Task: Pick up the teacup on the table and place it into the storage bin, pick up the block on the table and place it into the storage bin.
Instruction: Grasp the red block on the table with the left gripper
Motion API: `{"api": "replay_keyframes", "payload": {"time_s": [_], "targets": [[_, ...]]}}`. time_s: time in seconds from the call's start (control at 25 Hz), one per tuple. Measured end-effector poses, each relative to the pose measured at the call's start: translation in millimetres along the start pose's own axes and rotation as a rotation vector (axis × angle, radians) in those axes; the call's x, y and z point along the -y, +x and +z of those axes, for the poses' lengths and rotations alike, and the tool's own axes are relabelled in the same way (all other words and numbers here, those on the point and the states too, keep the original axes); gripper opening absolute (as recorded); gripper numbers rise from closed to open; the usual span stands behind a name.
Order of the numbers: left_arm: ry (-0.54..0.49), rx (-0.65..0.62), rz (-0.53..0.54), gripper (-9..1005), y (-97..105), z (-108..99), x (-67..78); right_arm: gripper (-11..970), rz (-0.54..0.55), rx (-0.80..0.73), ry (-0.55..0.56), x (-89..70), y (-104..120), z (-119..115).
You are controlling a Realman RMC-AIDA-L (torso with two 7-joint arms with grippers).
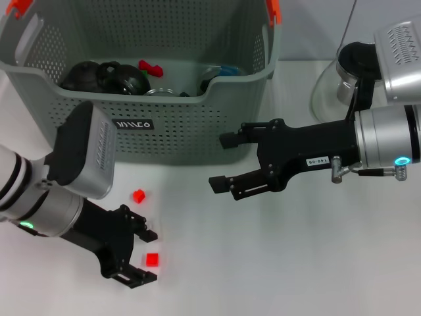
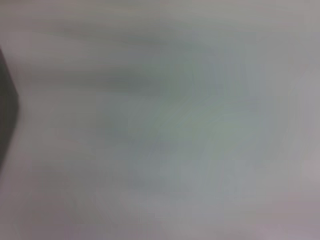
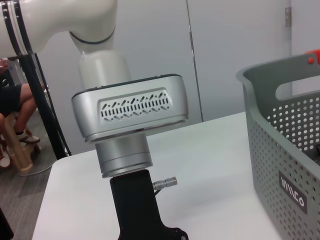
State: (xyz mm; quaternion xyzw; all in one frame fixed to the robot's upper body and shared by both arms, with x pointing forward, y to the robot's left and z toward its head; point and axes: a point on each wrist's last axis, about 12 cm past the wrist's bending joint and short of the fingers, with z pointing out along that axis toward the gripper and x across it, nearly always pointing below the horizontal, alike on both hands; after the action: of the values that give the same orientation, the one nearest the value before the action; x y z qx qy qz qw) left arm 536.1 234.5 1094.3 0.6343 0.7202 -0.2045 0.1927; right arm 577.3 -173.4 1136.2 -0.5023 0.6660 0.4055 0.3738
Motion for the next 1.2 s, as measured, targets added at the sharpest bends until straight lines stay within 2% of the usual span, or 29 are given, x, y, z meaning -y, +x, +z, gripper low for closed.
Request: {"api": "replay_keyframes", "payload": {"time_s": [0.04,0.32,1.04,1.2], "targets": [[0.001,-0.014,0.009,715,-1,-1,0.5,932,-0.001,0.001,0.0,0.1,0,0],[0.008,-0.098,0.034,688,-13,0,0.8,931,-0.004,0.005,0.008,1.5,-3,2],[0.0,-0.149,0.009,618,-27,3,-3.7,931,-0.009,0.006,0.03,4.9,-5,2],[0.001,-0.166,0.005,536,-29,4,-4.2,931,-0.01,0.007,0.034,5.3,-5,2]]}}
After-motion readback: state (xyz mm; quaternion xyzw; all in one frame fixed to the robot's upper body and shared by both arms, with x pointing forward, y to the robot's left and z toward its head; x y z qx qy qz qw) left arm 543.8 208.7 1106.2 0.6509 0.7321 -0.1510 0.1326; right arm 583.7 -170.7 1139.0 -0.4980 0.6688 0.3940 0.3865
